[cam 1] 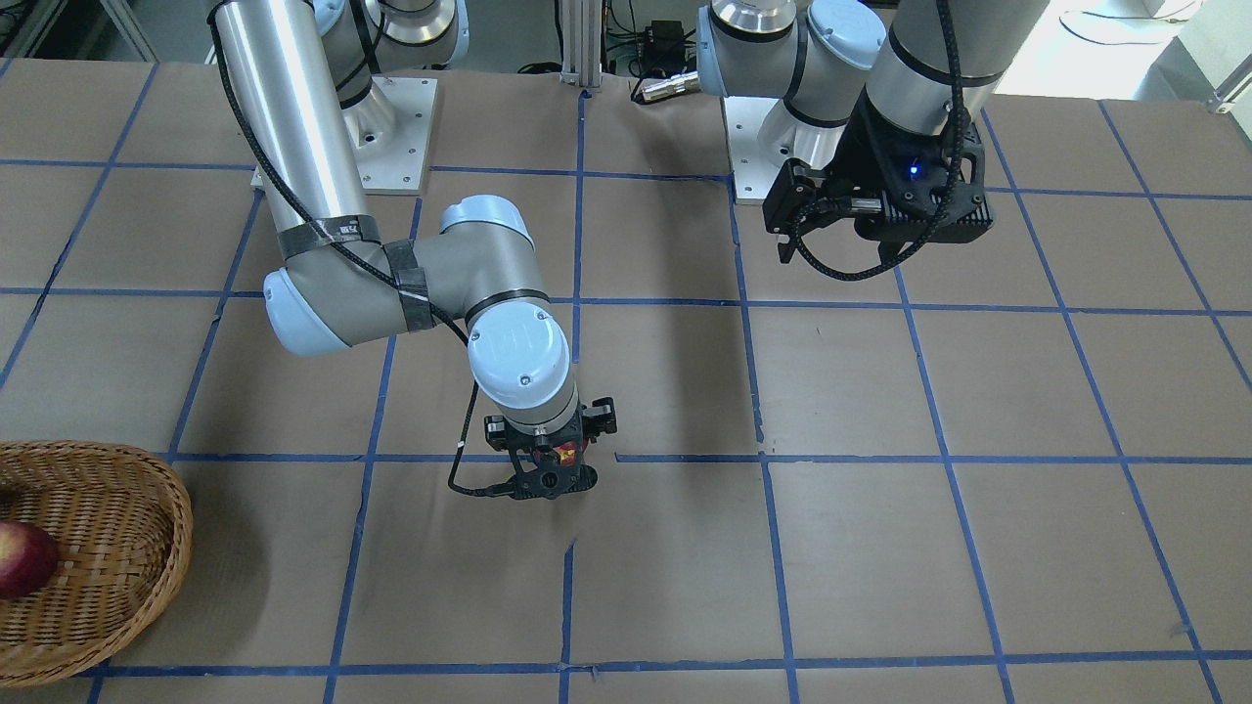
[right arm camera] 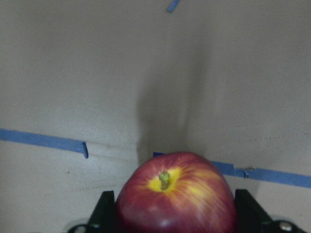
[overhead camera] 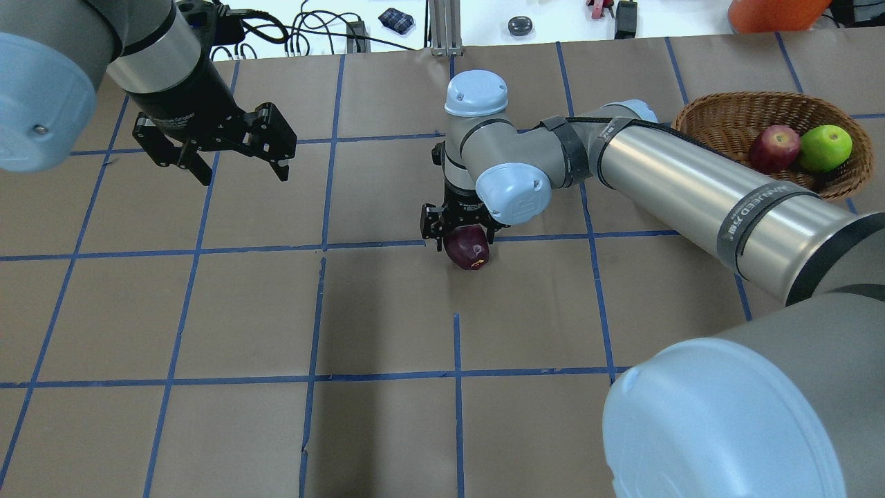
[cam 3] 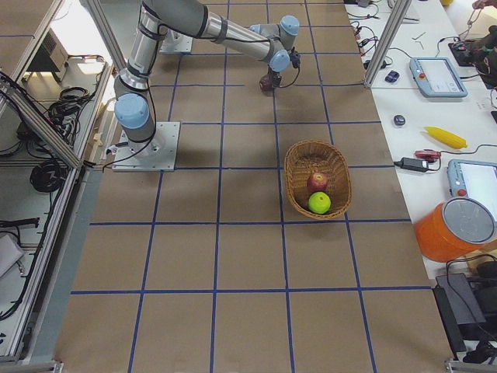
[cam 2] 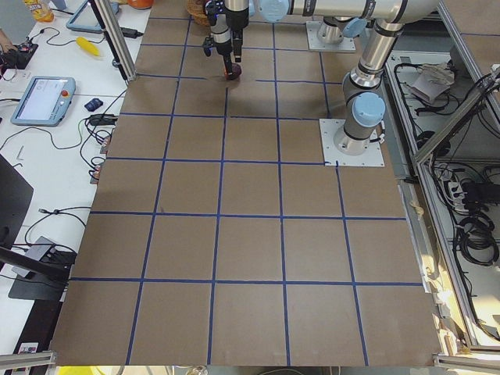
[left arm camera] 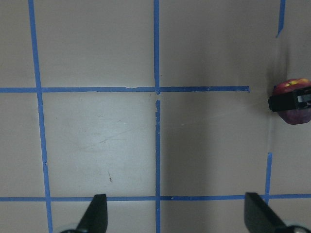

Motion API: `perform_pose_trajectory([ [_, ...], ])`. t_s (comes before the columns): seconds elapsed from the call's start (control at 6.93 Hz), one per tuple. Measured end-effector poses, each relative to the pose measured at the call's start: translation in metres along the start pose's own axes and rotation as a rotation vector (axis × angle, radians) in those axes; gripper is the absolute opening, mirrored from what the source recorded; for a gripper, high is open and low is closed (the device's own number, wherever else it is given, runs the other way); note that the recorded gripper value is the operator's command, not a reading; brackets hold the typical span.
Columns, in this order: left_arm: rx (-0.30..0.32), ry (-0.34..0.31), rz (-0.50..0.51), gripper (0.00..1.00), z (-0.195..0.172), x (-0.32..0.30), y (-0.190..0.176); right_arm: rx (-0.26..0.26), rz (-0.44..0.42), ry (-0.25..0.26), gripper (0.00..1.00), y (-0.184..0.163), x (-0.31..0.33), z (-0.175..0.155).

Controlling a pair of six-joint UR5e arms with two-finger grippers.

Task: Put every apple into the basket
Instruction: 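Carry the red apple with the right gripper into the basket and release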

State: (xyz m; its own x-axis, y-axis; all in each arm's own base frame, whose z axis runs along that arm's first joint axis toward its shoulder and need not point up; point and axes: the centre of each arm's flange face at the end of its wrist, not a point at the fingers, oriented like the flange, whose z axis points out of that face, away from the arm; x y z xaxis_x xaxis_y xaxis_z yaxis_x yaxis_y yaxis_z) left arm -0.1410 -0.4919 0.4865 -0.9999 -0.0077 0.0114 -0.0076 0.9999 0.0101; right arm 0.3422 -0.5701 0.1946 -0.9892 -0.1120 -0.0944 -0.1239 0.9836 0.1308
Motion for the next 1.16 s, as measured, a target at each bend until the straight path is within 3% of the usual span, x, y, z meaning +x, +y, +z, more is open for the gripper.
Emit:
perform_pose_trajectory([
  [0.29, -0.002, -0.001, 0.000, 1.00, 0.001, 0.000, 0.000, 0.039, 0.054, 0.017, 0.00, -0.006, 0.008, -0.016],
  [0.58, -0.001, -0.001, -0.001, 1.00, 0.000, -0.001, 0.000, 0.111, 0.107, 0.035, 0.00, -0.008, 0.039, -0.073],
  [1.01, -0.001, -0.002, 0.002, 1.00, 0.000, -0.001, 0.001, 0.142, 0.329, 0.063, 0.00, -0.011, 0.207, -0.167],
  [1.16, -0.001, -0.003, 0.002, 1.00, 0.001, -0.001, 0.000, 0.149, 0.329, 0.080, 0.00, -0.009, 0.260, -0.180],
])
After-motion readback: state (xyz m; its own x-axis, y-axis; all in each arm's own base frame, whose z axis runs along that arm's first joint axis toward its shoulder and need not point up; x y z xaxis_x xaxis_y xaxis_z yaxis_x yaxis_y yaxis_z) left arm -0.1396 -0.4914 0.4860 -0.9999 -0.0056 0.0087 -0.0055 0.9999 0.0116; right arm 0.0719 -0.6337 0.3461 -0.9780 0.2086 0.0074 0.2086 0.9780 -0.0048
